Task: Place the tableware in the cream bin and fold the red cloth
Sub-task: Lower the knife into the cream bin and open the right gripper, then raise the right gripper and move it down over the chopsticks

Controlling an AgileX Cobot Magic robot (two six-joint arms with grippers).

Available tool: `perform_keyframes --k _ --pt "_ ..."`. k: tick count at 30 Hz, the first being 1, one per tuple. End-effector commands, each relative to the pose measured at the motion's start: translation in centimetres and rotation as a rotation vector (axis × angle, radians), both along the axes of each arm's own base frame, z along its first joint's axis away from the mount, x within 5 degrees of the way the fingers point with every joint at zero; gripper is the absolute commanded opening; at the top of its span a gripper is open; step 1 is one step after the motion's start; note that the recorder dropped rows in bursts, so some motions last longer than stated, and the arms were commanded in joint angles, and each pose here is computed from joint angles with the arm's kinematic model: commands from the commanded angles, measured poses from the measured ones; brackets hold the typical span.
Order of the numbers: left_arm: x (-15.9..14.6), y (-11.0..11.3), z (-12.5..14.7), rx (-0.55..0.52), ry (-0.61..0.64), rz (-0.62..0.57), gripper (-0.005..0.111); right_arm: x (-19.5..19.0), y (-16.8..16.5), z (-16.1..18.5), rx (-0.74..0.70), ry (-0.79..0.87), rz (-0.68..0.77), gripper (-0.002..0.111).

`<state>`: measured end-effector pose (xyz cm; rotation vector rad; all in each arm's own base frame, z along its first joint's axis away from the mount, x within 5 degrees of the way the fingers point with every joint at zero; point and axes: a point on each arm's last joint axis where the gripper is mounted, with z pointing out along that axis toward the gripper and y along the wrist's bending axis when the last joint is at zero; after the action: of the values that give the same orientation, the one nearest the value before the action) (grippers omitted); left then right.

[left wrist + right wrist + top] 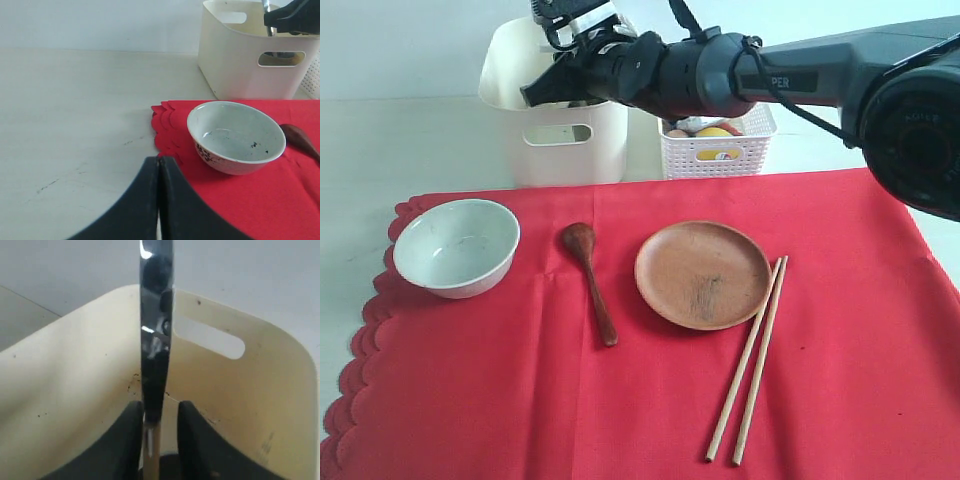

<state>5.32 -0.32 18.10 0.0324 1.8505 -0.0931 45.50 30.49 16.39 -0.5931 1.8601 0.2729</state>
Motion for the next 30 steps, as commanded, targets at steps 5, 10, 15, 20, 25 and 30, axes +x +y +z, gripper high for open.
perform_keyframes --k 5,10,15,20,25,30 --pt "0.0 0.0 0.0 -0.012 -0.011 0.002 0.000 -0.1 0.1 0.7 0.005 -0.004 0.010 0.044" --pt "0.0 0.0 0.0 -0.012 -0.011 0.002 0.000 -0.4 0.1 2.4 0.017 -0.003 0.033 0.044" --pt "0.0 0.0 0.0 -0.012 -0.011 0.002 0.000 -1.0 0.1 4.5 0.031 0.002 0.066 0.044" --pt "0.0 0.0 0.0 -0.011 -0.011 0.001 0.000 -2.0 0.1 7.1 0.050 0.028 0.116 0.043" --pt "0.0 0.0 0.0 -0.012 -0.011 0.002 0.000 -3.4 0.0 9.7 0.052 0.069 0.194 0.043" --pt "0.0 0.0 0.0 -0.012 -0.011 0.002 0.000 -5.2 -0.3 12.6 0.047 0.111 0.283 0.043"
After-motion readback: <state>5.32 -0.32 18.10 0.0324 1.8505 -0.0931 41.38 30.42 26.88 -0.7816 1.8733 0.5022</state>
